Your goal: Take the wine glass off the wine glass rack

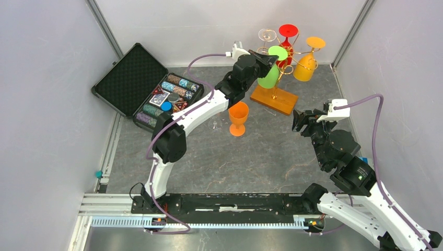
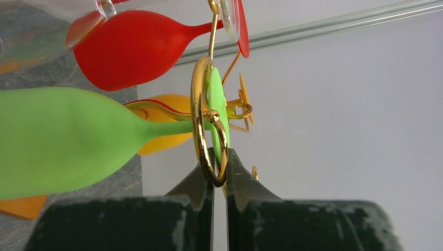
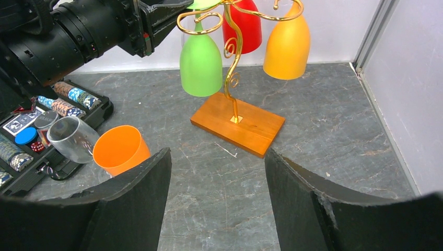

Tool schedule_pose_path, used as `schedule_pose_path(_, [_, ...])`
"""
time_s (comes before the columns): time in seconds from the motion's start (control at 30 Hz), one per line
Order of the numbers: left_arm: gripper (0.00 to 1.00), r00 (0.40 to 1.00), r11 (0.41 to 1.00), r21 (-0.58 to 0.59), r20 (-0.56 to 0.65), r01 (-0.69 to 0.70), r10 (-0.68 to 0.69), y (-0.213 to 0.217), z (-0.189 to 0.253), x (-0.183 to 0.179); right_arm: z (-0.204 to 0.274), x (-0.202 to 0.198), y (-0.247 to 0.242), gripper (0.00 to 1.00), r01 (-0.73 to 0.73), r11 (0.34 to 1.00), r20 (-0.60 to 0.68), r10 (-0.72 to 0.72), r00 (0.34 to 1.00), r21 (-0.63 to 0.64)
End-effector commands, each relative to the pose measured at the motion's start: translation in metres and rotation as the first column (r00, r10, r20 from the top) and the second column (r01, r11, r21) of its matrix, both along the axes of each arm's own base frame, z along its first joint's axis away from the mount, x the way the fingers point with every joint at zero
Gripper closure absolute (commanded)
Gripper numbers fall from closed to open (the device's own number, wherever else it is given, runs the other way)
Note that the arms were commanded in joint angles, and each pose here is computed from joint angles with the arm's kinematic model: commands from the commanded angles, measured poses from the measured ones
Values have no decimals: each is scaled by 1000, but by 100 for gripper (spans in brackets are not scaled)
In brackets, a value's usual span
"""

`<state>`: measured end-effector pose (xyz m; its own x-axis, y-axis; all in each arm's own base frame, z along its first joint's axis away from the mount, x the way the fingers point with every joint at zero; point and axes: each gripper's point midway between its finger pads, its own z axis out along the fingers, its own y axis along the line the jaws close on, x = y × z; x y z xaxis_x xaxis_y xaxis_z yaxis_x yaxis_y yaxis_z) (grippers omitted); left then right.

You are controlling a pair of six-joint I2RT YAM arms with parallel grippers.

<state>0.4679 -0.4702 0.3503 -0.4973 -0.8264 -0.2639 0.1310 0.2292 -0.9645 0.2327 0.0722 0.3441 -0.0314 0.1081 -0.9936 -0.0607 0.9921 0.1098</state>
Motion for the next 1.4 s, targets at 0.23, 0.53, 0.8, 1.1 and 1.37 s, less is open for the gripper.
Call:
schedule_pose_path(0.23, [64,991,992,-31,62,-121,122,24,46,4,4,1,-2,29,13,1000,15,-13,1000,13])
schedule_pose_path(0.53, [69,978,983,-6,99,-184,184,22,49,-6,4,0,-3,29,18,1000,17,-18,1000,8])
schedule_pose_path(0.8, [70,973,979,8,112,-205,203,18,51,-14,3,0,-5,29,22,1000,17,-22,1000,6])
schedule_pose_path(1.1, [97,962,970,8,127,-245,242,26,60,-17,2,0,-5,29,25,1000,17,-25,1000,1])
schedule_pose_path(1.37, [98,963,972,-47,131,-230,234,31,76,-25,1,0,-5,29,27,1000,15,-27,1000,-3])
